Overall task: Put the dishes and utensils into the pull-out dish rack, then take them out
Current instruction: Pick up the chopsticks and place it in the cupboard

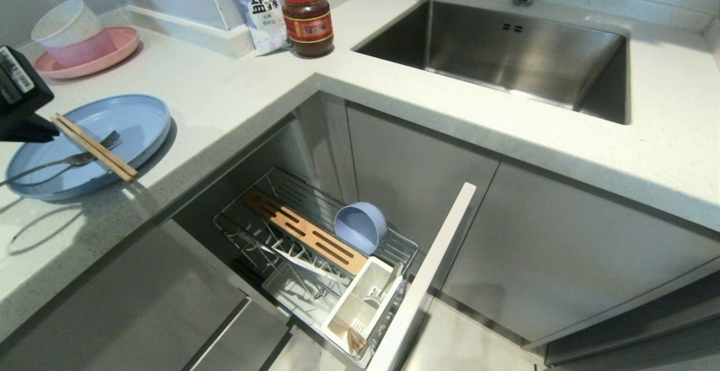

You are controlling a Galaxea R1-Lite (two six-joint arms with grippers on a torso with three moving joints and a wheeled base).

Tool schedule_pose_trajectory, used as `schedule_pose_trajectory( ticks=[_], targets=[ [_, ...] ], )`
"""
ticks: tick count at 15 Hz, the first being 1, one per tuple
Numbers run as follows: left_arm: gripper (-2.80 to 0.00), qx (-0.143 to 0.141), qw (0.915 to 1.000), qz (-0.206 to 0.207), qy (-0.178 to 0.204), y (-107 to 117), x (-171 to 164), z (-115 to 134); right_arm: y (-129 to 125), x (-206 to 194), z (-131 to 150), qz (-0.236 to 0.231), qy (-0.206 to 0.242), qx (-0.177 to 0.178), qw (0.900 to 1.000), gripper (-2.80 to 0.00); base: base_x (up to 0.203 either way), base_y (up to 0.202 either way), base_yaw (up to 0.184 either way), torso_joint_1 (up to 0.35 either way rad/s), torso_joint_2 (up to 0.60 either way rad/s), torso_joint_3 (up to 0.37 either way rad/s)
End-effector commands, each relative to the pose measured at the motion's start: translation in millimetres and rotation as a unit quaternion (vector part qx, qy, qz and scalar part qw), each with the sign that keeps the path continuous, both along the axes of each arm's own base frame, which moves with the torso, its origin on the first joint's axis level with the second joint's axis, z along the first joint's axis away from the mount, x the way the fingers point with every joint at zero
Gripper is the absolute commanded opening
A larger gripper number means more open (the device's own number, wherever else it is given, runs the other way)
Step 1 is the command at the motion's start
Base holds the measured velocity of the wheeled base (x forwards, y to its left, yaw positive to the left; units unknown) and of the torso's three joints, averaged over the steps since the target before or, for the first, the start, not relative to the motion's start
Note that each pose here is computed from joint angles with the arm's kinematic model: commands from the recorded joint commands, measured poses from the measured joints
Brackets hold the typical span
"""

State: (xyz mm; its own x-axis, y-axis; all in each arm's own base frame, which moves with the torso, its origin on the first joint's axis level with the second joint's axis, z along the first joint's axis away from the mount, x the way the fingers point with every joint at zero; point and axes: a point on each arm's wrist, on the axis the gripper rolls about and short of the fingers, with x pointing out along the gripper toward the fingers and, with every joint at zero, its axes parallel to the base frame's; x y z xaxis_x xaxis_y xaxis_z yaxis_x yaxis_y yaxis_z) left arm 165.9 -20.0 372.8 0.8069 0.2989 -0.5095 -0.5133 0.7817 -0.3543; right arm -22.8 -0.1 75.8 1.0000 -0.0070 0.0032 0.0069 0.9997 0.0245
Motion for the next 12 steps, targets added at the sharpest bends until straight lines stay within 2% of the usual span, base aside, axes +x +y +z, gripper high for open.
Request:
schedule_pose_trajectory(
  ticks=[1,3,7,8,12],
  targets=[
    [-2.80,0.003,0.9998,0.002,0.021,-2.4,10.3,-6.6,0.0,-0.2,-0.5,0.000,-0.001,0.000,1.000,-2.80,0.000,0.000,0.000,0.000,0.00,0.000],
    [-2.80,-0.006,0.9997,0.007,0.024,-5.2,15.4,-9.0,0.0,-0.2,-0.5,0.000,-0.001,0.000,1.000,-2.80,0.000,0.000,0.000,0.000,0.00,0.000],
    [-2.80,0.007,0.9988,0.010,0.048,-10.2,17.6,-15.3,0.0,-0.2,-0.5,0.000,-0.001,0.000,1.000,-2.80,0.000,0.000,0.000,0.000,0.00,0.000],
    [0.00,0.009,0.9985,0.010,0.053,-10.1,17.4,-16.1,0.0,-0.2,-0.5,0.000,-0.001,0.000,1.000,-2.80,0.000,0.000,0.000,0.000,0.00,0.000],
    [0.00,0.012,0.9989,0.018,0.042,-9.4,15.8,-12.1,0.0,-0.2,-0.5,0.000,-0.001,0.000,1.000,-2.80,0.000,0.000,0.000,0.000,0.00,0.000]
  ],
)
